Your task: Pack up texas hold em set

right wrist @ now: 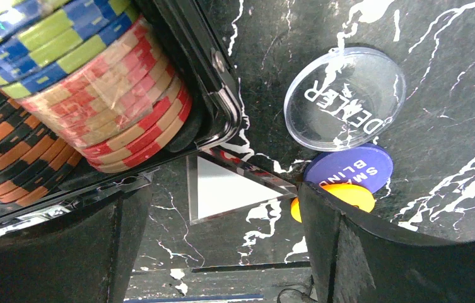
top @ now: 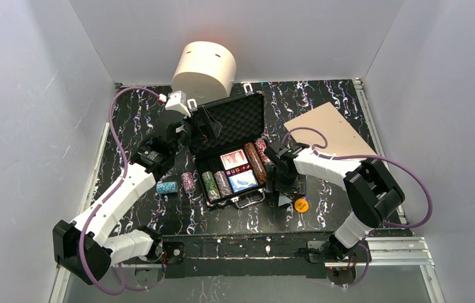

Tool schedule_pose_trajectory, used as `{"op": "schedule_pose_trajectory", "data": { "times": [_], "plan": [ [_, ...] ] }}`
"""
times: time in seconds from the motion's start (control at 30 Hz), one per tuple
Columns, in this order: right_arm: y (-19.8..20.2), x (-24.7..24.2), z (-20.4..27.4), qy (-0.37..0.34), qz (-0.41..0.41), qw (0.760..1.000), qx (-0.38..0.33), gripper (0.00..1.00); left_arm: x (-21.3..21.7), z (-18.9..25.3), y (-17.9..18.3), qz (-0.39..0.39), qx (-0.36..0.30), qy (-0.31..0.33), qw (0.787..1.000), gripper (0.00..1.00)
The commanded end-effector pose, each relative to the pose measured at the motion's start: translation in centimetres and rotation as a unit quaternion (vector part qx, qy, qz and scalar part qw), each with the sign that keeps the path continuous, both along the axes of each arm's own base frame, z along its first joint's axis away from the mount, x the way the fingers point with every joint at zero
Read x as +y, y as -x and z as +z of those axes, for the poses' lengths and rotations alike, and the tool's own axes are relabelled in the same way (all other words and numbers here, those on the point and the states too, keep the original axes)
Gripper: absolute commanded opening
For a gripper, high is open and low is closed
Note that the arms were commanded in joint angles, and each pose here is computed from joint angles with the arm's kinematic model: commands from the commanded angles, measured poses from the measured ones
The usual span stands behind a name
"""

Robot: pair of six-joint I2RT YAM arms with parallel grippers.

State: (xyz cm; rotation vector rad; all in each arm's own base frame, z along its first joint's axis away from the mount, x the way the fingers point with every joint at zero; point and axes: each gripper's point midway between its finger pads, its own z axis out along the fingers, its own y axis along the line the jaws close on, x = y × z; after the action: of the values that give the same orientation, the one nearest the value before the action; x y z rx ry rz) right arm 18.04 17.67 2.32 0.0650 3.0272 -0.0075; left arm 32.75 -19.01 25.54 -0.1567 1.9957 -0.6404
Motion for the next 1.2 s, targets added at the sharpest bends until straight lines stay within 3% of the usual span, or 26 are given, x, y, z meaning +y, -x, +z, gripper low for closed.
{"op": "schedule_pose_trajectory", "data": {
  "times": [0.0, 0.37, 0.77, 1.17],
  "plan": [
    [-0.1, -0.6, 0.3, 0.008, 0.001, 1.0, -0.016, 0.95, 0.5, 1.6, 0.2, 0.006, -0.02, 0.0, 1.0, 0.98],
    [0.7, -1.1, -0.1, 0.003, -0.022, 1.0, -0.02, 0.89, 0.5, 1.3, 0.0, 0.008, -0.016, 0.0, 1.0, 0.98],
    [0.1, -1.2, -0.6, 0.005, -0.005, 0.999, -0.032, 0.74, 0.7, 1.2, 0.2, 0.009, -0.014, -0.002, 1.0, 0.98],
    [0.3, -1.2, -1.5, 0.003, 0.002, 1.0, -0.028, 0.79, 0.9, 1.1, 0.4, 0.013, -0.01, -0.006, 1.0, 0.98]
  ]
}}
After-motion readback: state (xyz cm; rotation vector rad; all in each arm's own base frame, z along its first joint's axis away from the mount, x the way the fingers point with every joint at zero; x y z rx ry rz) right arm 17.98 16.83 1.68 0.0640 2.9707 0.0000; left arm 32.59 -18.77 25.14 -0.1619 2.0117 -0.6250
